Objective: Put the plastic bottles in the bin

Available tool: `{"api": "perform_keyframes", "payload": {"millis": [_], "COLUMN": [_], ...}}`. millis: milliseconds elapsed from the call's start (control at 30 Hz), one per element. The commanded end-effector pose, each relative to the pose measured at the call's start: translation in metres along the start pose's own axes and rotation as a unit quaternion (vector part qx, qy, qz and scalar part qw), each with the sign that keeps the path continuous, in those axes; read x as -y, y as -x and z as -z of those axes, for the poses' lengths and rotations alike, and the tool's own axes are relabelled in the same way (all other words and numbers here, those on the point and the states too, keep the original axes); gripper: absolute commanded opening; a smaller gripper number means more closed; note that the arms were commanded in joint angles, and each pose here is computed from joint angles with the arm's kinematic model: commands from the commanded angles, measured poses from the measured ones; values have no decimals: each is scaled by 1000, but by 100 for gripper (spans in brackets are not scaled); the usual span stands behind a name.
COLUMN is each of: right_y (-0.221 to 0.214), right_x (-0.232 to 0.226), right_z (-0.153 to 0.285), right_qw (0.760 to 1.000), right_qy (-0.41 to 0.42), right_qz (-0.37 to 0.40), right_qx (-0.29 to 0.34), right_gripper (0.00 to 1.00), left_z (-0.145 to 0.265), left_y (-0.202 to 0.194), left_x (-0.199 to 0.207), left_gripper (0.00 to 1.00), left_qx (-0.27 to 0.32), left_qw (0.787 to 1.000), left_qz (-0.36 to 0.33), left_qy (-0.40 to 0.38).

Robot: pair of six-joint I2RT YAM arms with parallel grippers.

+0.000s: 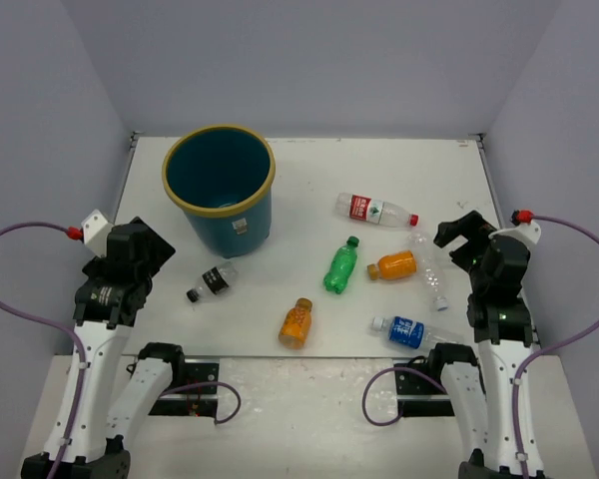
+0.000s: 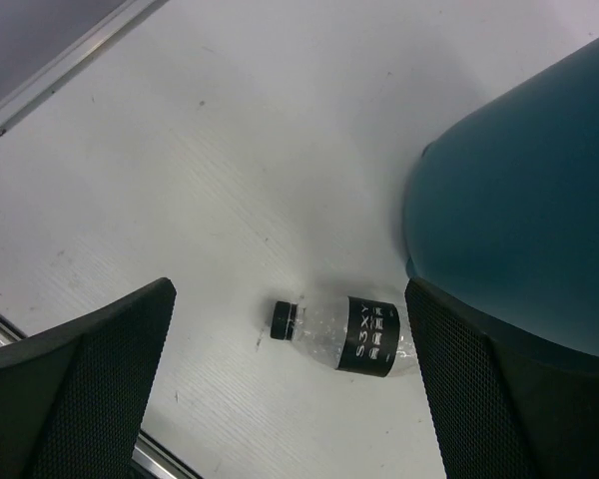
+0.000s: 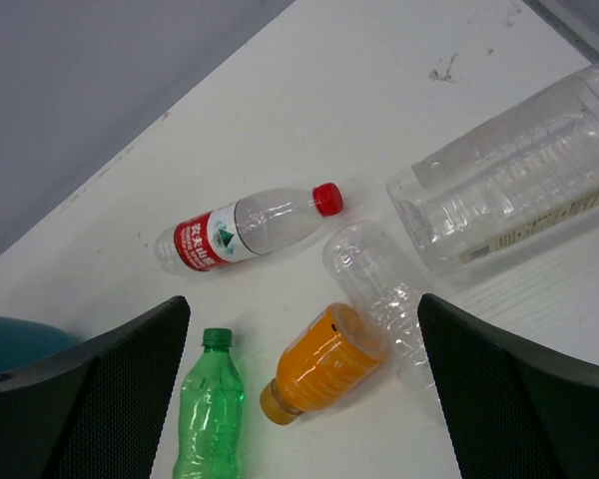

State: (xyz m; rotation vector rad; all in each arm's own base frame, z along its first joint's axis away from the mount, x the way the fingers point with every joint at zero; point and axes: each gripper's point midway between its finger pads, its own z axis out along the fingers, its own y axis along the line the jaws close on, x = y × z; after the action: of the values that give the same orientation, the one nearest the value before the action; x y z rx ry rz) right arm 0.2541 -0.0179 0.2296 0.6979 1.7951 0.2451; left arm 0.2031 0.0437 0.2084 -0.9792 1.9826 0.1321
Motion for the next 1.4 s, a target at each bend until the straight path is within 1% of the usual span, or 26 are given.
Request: {"api": "perform_keyframes", "payload": {"millis": [0, 67, 167, 267, 433, 600, 767, 933, 1000, 1100, 1133, 1200, 1300, 1367], "right_y": [9, 3, 1, 1, -5, -12, -15, -19, -20, -24, -25, -26, -26, -25], "right_x": [-11, -13, -10, -9, -16, -20, -18, -18, -18, -21, -20, -20, -19, -18], "right_z": [5, 4, 2, 2, 3, 2, 0, -5, -7, -9, -10, -11, -11, -11], "right_qw": [999, 999, 999, 999, 998, 997, 997, 997, 997, 996, 996, 996, 996, 996], "right_qy": [30, 39, 33, 34, 66, 83, 80, 80, 80, 88, 88, 87, 83, 82], "right_qz": [-1, -2, -1, 3, 4, 9, 9, 7, 6, 6, 8, 9, 9, 9], "right_qx": [17, 10, 7, 11, 10, 0, -4, -13, -17, -22, -27, -31, -31, -27], "right_gripper": [99, 99, 99, 99, 99, 99, 99, 99, 99, 99, 99, 99, 99, 99], "left_z": [-1, -2, -8, -14, -16, -20, -26, -24, -26, -34, -36, -37, -36, -37], "left_y": [-9, -21, -46, -63, -85, -105, -130, -144, -145, -143, -138, -133, -139, -150], "left_x": [5, 12, 17, 10, 9, 12, 16, 19, 16, 25, 38, 50, 59, 56], "left_gripper": [100, 100, 100, 100, 100, 100, 100, 100, 100, 100, 100, 100, 100, 100], "left_qx": [-27, -56, -98, -110, -140, -169, -203, -212, -201, -176, -162, -160, -178, -186], "left_qw": [1000, 998, 994, 993, 989, 983, 976, 974, 977, 979, 979, 980, 979, 978], "left_qz": [11, 10, 13, 10, 3, 37, 39, 43, 59, 93, 93, 72, 54, 66], "left_qy": [-4, -20, -36, -37, -55, -61, -70, -67, -50, -54, -81, -97, -90, -71]}}
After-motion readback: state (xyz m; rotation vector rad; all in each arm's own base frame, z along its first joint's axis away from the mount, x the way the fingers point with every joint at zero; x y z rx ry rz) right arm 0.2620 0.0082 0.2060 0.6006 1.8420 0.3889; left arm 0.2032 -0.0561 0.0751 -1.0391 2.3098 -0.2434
